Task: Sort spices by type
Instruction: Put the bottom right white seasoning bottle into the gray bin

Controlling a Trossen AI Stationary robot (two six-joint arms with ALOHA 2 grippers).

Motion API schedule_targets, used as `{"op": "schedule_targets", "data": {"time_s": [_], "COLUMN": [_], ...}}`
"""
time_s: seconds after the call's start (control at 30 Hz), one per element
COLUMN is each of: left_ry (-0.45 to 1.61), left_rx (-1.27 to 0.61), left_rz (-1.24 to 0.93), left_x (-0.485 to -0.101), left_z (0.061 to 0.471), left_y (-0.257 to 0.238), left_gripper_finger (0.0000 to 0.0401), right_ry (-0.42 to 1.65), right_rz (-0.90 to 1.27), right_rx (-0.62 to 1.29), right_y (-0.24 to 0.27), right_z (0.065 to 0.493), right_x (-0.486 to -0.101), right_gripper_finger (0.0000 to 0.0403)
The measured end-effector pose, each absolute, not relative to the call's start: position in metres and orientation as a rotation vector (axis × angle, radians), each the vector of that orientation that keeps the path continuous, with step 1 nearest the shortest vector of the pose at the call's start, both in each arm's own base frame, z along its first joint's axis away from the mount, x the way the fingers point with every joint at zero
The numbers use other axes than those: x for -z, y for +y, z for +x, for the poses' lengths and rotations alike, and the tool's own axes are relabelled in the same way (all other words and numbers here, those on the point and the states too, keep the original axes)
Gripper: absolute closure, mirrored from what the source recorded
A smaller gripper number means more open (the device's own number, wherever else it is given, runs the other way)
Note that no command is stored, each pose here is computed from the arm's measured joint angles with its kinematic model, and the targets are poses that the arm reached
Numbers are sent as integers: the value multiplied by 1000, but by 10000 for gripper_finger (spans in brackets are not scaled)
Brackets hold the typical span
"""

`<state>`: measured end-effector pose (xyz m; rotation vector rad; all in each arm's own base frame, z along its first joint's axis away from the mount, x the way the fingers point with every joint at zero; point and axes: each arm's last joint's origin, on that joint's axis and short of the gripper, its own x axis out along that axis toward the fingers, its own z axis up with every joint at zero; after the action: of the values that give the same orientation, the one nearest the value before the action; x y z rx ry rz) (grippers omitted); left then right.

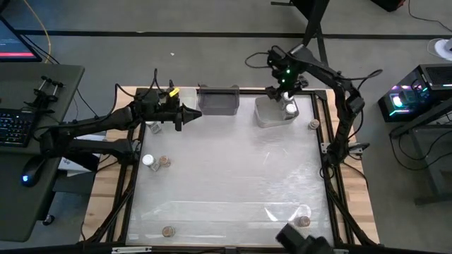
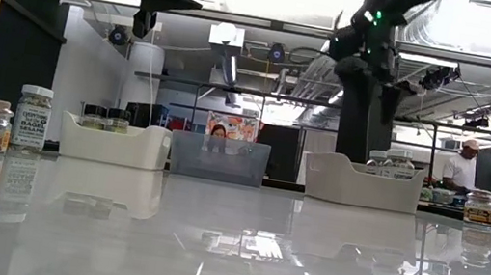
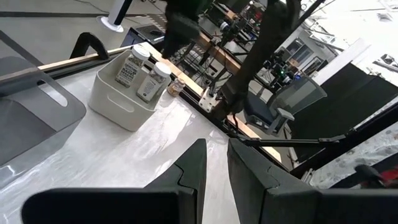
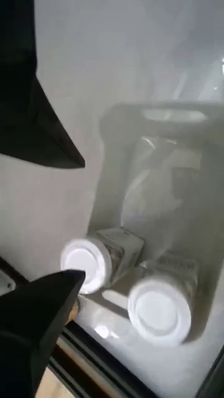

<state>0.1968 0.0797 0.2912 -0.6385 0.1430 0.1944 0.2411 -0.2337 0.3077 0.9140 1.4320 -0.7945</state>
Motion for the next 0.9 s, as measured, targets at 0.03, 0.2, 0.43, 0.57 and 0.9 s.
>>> {"op": "schedule_targets", "data": {"time_s": [0.03,0.2,0.43,0.57,0.9], "left_ry": [142,142,141,136,135], "left_rx": [-194,-194,-195,-213,-216], "left_rz": [-638,-638,-648,-646,-646], "left_x": [-291,-291,-291,-291,-291], "left_z": [197,197,197,197,197], "left_y": [80,80,80,80,80], "left_gripper_finger": [347,347,347,347,347], "right_ry": [1451,1568,1540,1330,1134], "right_rz": [872,713,825,922,1045], "right_rx": [779,724,805,939,1062], "right_y": [-227,-193,-168,-164,-163], "right_z": [244,248,202,184,179], "right_x": [-308,-292,-261,-251,-224], "right_gripper_finger": [162,311,389,397,402]}}
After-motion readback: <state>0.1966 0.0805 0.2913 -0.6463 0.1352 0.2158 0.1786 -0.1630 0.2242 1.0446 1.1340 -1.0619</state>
